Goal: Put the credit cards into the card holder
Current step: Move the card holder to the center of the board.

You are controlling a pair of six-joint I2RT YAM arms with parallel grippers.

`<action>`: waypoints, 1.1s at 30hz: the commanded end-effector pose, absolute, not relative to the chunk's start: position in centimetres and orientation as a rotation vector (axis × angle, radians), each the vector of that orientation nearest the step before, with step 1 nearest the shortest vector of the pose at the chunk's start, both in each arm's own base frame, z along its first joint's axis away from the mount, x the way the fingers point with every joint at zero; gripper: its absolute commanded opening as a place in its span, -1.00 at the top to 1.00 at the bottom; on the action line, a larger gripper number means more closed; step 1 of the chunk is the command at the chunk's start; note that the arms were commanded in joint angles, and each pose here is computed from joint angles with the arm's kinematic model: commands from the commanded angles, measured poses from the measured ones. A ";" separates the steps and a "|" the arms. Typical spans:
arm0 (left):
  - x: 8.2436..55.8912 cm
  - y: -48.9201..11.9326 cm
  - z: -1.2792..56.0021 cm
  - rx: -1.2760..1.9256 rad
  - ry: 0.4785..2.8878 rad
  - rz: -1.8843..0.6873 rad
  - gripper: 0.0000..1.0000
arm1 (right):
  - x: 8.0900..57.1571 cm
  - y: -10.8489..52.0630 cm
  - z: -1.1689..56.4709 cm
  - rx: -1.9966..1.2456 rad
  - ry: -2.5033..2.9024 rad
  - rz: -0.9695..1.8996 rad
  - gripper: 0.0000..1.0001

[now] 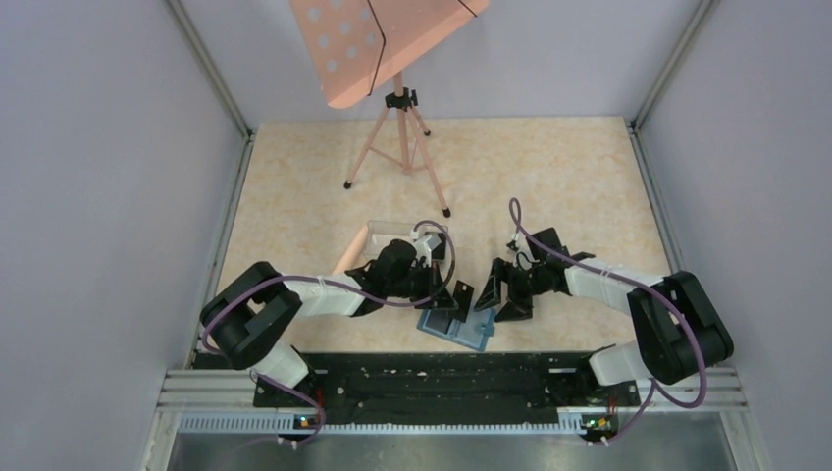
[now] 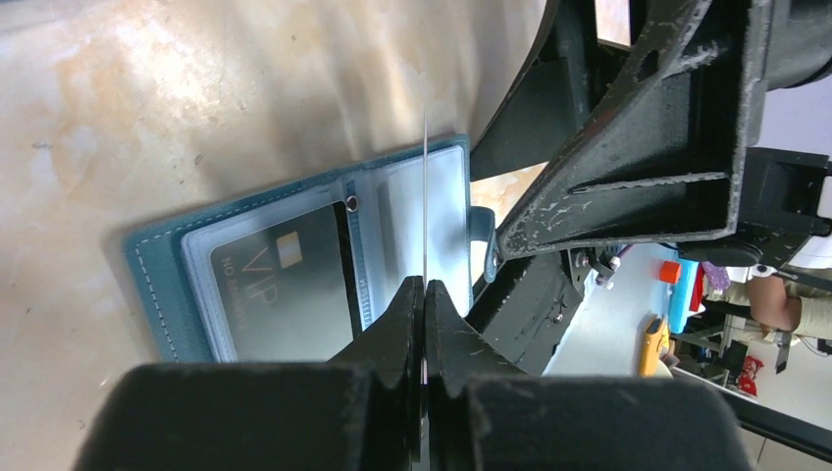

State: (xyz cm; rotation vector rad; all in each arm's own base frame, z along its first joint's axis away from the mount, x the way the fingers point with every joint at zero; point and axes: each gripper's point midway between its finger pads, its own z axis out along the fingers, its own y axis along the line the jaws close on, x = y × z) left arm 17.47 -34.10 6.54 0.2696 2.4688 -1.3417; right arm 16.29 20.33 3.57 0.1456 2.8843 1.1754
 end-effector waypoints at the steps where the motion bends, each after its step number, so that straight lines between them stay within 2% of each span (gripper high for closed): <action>1: 18.2 -34.2 7.9 0.242 2.433 -1.320 1.00 | 16.8 20.5 2.5 0.150 2.889 1.099 -0.47; 17: 18.8 -32.2 6.3 0.199 2.434 -1.283 1.00 | 16.9 19.6 2.4 0.076 2.890 1.010 -0.44; 24: 18.6 -32.4 6.1 0.228 2.425 -1.323 1.00 | 16.4 19.0 1.5 0.073 2.931 0.959 -0.30; 33: 18.4 -33.1 5.8 0.250 2.440 -1.359 1.00 | 17.9 19.4 1.8 0.044 2.911 0.956 -0.28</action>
